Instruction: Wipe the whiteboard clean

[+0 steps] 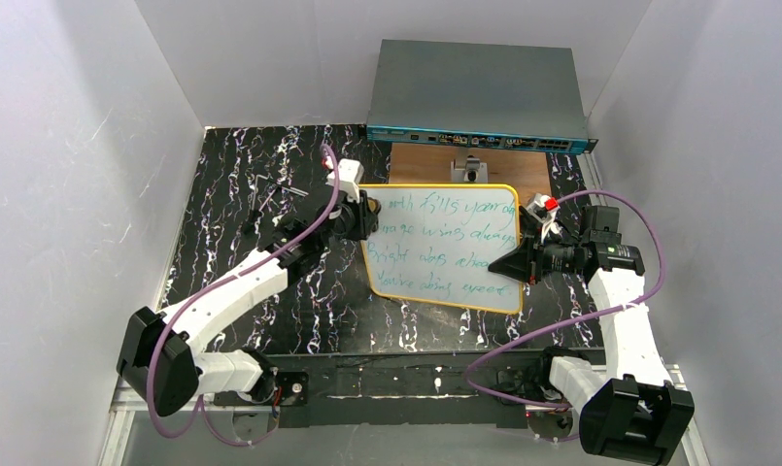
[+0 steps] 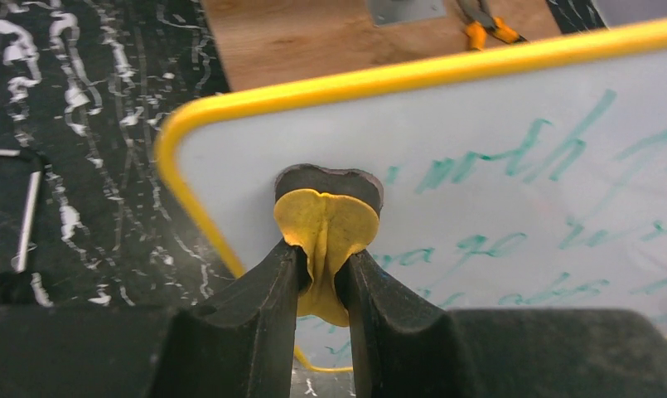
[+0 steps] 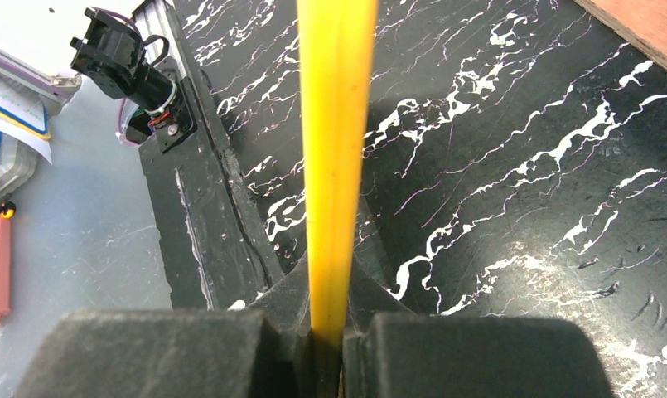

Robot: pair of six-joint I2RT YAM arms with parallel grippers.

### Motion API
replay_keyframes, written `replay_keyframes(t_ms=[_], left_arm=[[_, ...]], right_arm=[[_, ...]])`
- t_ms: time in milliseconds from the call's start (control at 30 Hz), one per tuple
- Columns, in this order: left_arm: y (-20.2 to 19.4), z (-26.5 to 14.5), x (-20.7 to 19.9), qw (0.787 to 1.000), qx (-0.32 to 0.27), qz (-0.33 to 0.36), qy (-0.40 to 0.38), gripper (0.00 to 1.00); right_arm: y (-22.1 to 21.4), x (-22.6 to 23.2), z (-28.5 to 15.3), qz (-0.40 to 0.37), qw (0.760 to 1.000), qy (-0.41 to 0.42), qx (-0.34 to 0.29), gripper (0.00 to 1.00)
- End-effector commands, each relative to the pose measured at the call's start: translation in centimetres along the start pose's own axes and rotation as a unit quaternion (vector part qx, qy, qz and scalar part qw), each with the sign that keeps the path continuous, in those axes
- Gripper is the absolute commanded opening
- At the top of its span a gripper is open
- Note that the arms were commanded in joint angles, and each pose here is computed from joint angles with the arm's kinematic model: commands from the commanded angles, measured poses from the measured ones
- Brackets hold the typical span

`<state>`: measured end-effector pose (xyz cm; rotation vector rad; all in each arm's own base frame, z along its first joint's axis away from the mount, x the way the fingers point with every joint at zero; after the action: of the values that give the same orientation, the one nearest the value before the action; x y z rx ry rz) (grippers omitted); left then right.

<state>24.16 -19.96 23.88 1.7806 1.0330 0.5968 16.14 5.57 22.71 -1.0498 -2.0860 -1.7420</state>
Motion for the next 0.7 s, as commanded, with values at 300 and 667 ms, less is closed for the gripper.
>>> replay_keyframes(t_ms=[300,667], left_arm=[[3.1,-0.2,0.9,0.999,-0.044,0.024,-0.015,0.00],[2.3,0.3,-1.1,0.998,-0.030,0.049,-0.004,0.00]], right_arm=[[0.2,1.0,0.3,-0.048,0.998,0.039,-0.007,0.01],[0.1,0.9,0.3,-0.045,0.998,0.038,-0.006,0.01]])
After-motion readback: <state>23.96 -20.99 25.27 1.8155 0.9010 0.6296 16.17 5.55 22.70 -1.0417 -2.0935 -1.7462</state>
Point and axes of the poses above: each gripper's point midway between its finger pads, its own z axis out along the fingers, its own x axis along the line the jaws close on, y = z × x, the point moved 9 cm from there along -z, back along the fingers, and after that the axes turned 12 degrees about z, right-handed, at the moved point
